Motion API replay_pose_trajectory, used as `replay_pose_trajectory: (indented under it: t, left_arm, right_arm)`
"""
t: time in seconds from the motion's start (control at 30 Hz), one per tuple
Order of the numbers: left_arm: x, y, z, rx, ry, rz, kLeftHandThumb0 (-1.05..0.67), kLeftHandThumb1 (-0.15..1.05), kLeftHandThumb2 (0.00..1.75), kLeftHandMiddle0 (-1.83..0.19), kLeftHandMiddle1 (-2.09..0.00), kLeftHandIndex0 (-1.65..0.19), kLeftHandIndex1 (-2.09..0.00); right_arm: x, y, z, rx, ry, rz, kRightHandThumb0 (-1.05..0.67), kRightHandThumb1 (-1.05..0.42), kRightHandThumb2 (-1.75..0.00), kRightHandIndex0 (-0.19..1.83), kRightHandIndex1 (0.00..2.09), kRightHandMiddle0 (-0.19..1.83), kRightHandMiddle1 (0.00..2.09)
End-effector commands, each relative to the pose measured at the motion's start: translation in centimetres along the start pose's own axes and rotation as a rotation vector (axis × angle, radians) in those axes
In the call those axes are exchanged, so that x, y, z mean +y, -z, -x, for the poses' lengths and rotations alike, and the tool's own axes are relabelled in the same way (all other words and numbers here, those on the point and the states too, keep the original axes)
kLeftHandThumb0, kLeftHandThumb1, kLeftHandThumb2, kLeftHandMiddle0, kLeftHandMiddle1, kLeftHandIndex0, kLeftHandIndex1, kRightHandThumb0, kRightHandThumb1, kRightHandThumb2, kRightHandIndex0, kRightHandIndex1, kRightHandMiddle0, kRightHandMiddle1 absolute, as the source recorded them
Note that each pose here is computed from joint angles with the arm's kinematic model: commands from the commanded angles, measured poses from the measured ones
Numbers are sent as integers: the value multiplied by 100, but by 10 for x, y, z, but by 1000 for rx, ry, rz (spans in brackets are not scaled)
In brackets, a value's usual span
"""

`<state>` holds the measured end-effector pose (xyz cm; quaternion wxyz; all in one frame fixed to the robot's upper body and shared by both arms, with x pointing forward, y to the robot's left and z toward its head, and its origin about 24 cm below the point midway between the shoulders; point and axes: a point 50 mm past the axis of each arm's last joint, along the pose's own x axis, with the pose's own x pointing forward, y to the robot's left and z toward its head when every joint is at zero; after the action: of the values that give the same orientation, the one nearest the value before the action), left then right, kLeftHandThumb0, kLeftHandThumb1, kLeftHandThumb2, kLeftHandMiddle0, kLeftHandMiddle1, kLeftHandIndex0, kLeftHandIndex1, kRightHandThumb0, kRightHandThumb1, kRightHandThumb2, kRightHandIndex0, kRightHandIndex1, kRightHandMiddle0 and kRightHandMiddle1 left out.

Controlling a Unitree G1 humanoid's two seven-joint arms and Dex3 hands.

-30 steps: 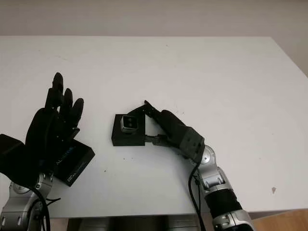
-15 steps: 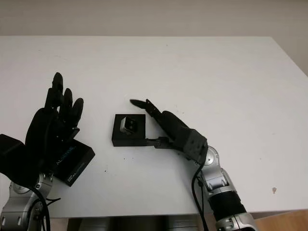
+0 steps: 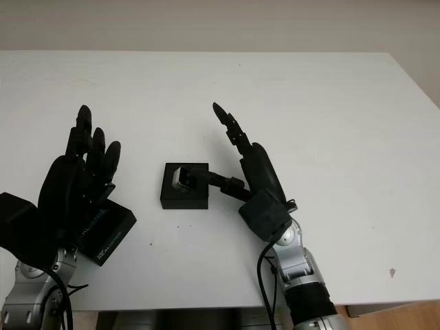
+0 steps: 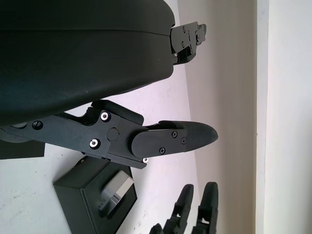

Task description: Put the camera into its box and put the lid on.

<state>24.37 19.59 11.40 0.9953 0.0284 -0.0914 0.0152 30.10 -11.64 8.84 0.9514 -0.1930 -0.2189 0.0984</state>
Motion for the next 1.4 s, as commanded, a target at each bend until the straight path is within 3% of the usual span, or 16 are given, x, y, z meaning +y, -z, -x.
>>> replay_pose_trajectory:
  t: [0.0, 0.1, 0.2, 0.27, 0.77, 1.03, 1.37]
  left_arm:
    - [-1, -2, 2, -8, -6, -4, -51, 105, 45, 19, 0, 19, 0]
    - [-1, -2, 2, -10, -7, 0, -51, 105, 45, 19, 0, 19, 0]
    - [-1, -1, 2, -10, -7, 1, -51, 105, 45, 19, 0, 19, 0]
    - [-1, -2, 2, -11, -6, 4, -51, 105, 45, 19, 0, 19, 0]
    - [1, -2, 0, -16, -5, 1, -52, 105, 45, 19, 0, 19, 0]
    - [1, -2, -1, -18, 1, 3, -52, 105, 44, 19, 0, 19, 0]
    - [0, -1, -1, -11, 2, -1, -52, 105, 45, 19, 0, 19, 0]
  right_arm:
    - [2, -6, 1, -49, 2, 19, -55, -90, -5, 31, 29, 6, 82]
    - [5, -8, 3, -72, -7, 45, -55, -87, -5, 31, 45, 2, 106]
    - [8, -9, 5, -77, -31, 88, -59, -87, -6, 18, 71, 2, 112]
    - [10, -9, 6, -71, -49, 116, -62, -88, -6, 13, 74, 2, 111]
    - [19, -2, 10, -1, -160, 213, -69, -87, -5, 7, 54, 13, 82]
    - [22, 4, 8, 18, -139, 231, -66, -88, -5, 9, 52, 17, 85]
    - [23, 7, 5, 15, -107, 218, -59, -88, -5, 15, 57, 24, 108]
